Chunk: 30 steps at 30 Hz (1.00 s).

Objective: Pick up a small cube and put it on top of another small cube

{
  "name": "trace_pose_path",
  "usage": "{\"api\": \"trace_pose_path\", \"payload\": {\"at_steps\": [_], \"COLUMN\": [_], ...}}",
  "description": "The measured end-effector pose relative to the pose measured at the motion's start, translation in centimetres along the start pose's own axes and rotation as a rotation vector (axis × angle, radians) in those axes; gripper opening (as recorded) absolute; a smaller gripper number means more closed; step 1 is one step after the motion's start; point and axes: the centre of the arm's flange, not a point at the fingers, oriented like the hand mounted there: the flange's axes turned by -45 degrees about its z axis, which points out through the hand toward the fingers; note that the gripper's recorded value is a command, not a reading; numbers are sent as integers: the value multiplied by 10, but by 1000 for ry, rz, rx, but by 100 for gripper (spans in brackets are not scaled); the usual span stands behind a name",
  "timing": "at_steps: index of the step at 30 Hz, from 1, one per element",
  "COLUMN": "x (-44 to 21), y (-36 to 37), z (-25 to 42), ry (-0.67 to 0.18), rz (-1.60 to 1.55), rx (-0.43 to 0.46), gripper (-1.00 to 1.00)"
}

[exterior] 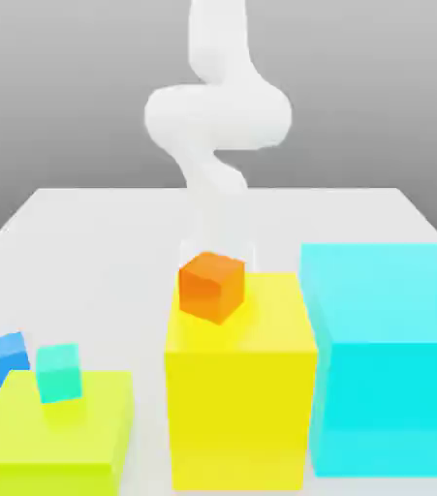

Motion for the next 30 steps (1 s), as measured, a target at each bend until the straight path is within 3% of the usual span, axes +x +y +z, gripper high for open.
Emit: {"api": "trace_pose_path", "payload": {"at_steps": [14, 30], "x": [-51, -214], "y": [133, 297], "z": [171, 280], "ry": [-169, -229], "rz": [798, 1740], "rx": [-327, -708], "gripper": [0, 0]}}
